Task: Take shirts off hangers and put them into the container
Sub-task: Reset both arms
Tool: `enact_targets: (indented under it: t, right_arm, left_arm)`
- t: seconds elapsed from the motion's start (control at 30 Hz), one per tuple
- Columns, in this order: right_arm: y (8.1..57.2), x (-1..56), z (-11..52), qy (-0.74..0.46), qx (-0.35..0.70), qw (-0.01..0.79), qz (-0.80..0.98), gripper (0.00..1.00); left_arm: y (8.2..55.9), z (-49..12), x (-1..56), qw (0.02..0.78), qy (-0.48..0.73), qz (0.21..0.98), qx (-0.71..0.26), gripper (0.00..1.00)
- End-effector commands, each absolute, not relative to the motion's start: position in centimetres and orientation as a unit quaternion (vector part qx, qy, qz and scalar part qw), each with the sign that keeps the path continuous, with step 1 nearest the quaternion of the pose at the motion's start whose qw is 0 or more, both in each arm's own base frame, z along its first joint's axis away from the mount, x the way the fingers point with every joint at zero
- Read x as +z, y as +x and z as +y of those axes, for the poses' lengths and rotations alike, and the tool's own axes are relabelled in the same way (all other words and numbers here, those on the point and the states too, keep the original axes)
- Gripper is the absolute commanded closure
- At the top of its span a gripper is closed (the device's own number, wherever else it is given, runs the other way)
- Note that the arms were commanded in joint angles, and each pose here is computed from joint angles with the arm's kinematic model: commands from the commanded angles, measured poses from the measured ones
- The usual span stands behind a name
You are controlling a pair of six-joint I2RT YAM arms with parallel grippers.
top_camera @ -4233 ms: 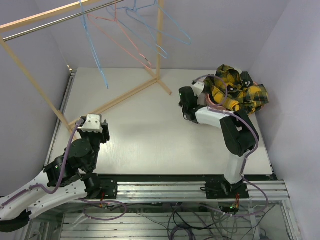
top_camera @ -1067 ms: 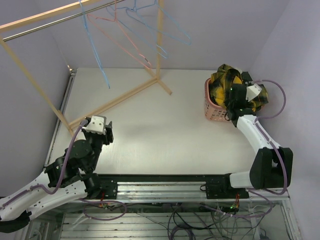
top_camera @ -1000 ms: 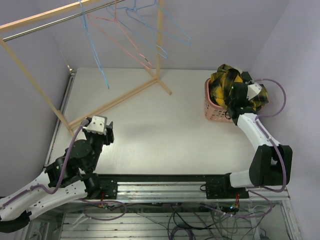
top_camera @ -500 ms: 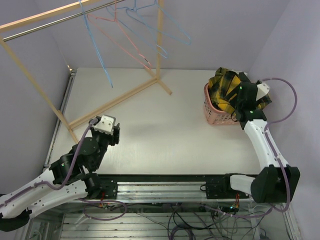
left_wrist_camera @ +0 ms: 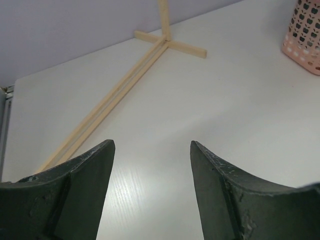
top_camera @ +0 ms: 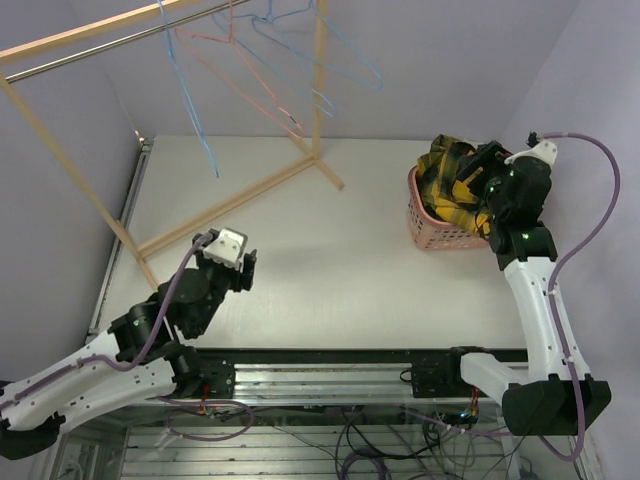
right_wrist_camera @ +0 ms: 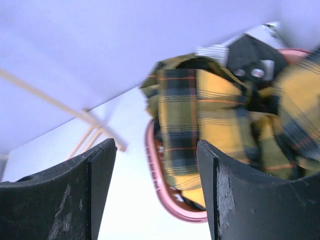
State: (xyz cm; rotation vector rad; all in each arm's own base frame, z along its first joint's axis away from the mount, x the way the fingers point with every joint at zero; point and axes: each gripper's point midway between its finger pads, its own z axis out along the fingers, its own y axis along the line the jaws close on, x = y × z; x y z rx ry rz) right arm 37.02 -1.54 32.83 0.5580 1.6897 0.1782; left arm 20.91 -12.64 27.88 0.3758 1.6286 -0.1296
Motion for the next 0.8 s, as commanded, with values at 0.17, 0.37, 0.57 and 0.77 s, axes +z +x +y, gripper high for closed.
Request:
enact_targets:
  t: [0.17,0.37,0.57,0.77]
  right_arm:
    - [35.5,36.6,7.3,0.017,0.249,0.633,0.733,0.32]
    - [34.3,34.8,9.7,0.023,0.327,0.605,0.725,0.27]
    - [33.3,33.7,10.5,0.051,0.362,0.588,0.721,0.0]
    - [33.3,33.9,11.0,0.02,0.339,0.598,0.726,0.0]
  left_arm:
    - [22.4,-16.5,28.0,0.613,0.111,0.778,-0.086,0.28]
    - [22.8,-15.4,28.0,0.614,0.129,0.778,-0.034,0.31]
    - [20.7,-15.4,29.8,0.647,0.176,0.733,-0.112,0.33]
    - [19.8,-13.2,30.9,0.674,0.148,0.713,-0.129,0.35]
